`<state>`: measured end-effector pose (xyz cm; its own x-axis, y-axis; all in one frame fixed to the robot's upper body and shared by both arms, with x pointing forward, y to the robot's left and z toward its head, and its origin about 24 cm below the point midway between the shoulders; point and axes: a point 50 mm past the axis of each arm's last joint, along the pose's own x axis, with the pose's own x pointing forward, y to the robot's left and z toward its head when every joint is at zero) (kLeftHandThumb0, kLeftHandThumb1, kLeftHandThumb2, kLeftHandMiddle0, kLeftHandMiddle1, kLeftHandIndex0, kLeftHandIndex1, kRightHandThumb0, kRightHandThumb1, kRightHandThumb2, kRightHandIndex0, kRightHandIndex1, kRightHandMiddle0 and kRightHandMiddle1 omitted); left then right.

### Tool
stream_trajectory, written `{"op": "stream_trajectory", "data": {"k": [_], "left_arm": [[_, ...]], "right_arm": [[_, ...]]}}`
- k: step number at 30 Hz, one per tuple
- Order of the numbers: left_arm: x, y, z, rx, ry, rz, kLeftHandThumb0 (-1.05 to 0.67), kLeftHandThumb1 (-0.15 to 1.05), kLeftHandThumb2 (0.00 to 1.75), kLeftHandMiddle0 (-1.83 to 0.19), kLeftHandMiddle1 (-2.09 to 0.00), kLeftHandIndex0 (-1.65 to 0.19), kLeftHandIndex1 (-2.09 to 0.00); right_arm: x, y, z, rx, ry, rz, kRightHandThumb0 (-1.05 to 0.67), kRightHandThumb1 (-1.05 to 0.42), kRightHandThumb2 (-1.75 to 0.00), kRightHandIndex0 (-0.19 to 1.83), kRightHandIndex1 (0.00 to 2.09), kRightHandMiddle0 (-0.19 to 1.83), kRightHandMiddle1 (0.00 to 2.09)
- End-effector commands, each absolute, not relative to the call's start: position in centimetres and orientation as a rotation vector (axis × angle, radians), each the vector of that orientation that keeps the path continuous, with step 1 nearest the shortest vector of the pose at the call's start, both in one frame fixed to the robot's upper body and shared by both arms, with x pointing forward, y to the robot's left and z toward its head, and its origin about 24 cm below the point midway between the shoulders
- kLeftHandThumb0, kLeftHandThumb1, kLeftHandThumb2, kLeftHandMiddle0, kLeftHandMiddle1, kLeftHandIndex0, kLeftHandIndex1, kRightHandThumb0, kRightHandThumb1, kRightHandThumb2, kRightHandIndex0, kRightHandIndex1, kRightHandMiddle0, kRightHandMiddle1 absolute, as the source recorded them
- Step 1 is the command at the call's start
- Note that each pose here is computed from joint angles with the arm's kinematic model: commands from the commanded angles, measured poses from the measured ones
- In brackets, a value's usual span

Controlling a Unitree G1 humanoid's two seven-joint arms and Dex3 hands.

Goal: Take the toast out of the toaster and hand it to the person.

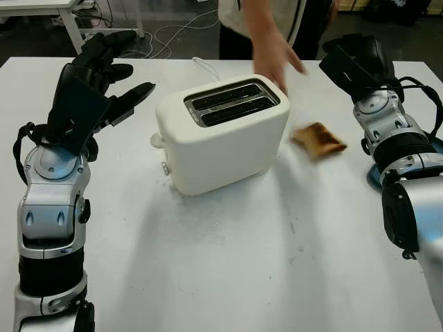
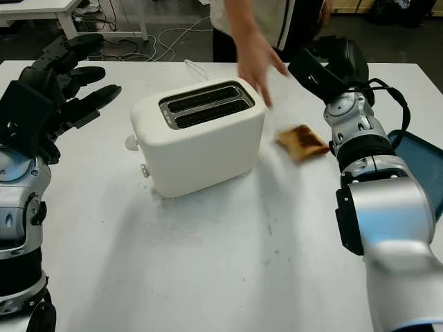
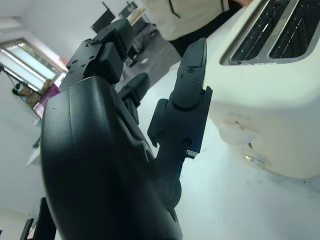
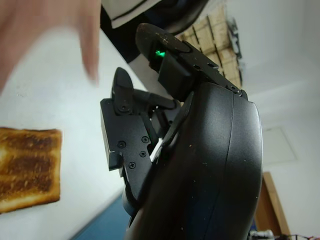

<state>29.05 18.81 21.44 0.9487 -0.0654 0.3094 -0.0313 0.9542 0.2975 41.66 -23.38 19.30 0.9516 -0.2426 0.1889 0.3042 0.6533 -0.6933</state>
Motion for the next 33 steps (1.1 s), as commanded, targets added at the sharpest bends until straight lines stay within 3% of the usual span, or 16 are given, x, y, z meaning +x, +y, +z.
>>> {"op": "stream_trajectory", "data": {"k": [1,8,10,12,13,15,20,21,22,24,25,28,33], "left_arm": [[29.0,19.0,21.2,0.309,-0.317,-0.014,-0.31,0.92,0.05,-0.06,-0.90,-0.28,-0.41],[29.0,19.0,21.2,0.311,-0.319,-0.014,-0.31,0.92,0.05,-0.06,-0.90,-0.28,-0.41],[29.0,19.0,21.2,0.314,-0.319,-0.013,-0.30,0.92,0.05,-0.06,-0.90,-0.28,-0.41],[29.0,19.1,21.2,0.313,-0.314,-0.012,-0.30,0.92,0.05,-0.06,-0.90,-0.28,-0.41],[29.0,19.1,21.2,0.312,-0.313,-0.012,-0.30,0.92,0.05,-0.06,-0.90,-0.28,-0.41],[29.0,19.1,21.2,0.308,-0.315,-0.012,-0.30,0.92,0.05,-0.06,-0.90,-0.28,-0.40],[29.0,19.1,21.1,0.297,-0.313,-0.013,-0.30,0.92,0.05,-0.06,-0.89,-0.28,-0.40],[29.0,19.1,21.1,0.293,-0.312,-0.012,-0.30,0.92,0.05,-0.06,-0.89,-0.28,-0.40],[28.9,19.2,21.0,0.289,-0.311,-0.011,-0.29,0.92,0.05,-0.06,-0.90,-0.28,-0.40],[28.8,19.5,20.8,0.278,-0.307,-0.006,-0.28,0.92,0.05,-0.06,-0.90,-0.28,-0.40],[28.7,19.6,20.6,0.274,-0.306,-0.002,-0.28,0.92,0.06,-0.06,-0.90,-0.28,-0.40],[28.3,20.1,20.0,0.216,-0.292,0.016,-0.29,0.92,0.05,-0.06,-0.90,-0.28,-0.40],[27.1,20.6,19.2,0.145,-0.259,0.046,-0.26,0.92,0.13,0.00,-0.85,-0.23,-0.36]], "right_arm": [[41.7,-23.4,20.0,-0.804,-0.125,-0.308,-0.07,-0.92,-0.31,0.49,1.12,0.89,0.03],[41.7,-23.4,20.0,-0.786,-0.120,-0.306,-0.08,-0.92,-0.31,0.56,1.28,0.96,0.04],[41.7,-23.4,20.0,-0.801,-0.123,-0.308,-0.10,-0.92,-0.31,0.58,0.94,0.83,0.01],[41.7,-23.4,20.0,-0.795,-0.116,-0.311,-0.12,-0.92,-0.31,0.64,0.85,0.81,0.02],[41.7,-23.4,20.0,-0.777,-0.112,-0.312,-0.11,-0.92,-0.31,0.63,0.96,0.84,0.02],[41.7,-23.4,19.9,-0.766,-0.112,-0.312,-0.08,-0.92,-0.30,0.52,1.45,0.96,0.07],[41.7,-23.3,19.8,-0.750,-0.111,-0.303,-0.04,-0.92,-0.32,0.43,1.69,0.99,0.10],[41.6,-23.3,19.7,-0.757,-0.118,-0.295,-0.04,-0.92,-0.32,0.42,1.66,0.97,0.09],[41.6,-23.3,19.5,-0.759,-0.121,-0.287,-0.03,-0.92,-0.32,0.49,1.70,1.02,0.18],[41.4,-23.3,19.0,-0.725,-0.137,-0.270,-0.03,-0.92,-0.32,0.65,1.73,0.68,1.14],[41.3,-23.2,18.7,-0.712,-0.147,-0.263,-0.09,-0.92,-0.32,0.74,1.74,0.57,1.50],[41.0,-22.8,17.6,-0.651,-0.177,-0.224,-0.22,-0.92,-0.34,0.81,1.74,0.55,1.71],[38.9,-22.3,15.6,-0.540,-0.334,-0.115,-0.35,-0.92,-0.39,0.85,1.75,0.65,1.72]]}}
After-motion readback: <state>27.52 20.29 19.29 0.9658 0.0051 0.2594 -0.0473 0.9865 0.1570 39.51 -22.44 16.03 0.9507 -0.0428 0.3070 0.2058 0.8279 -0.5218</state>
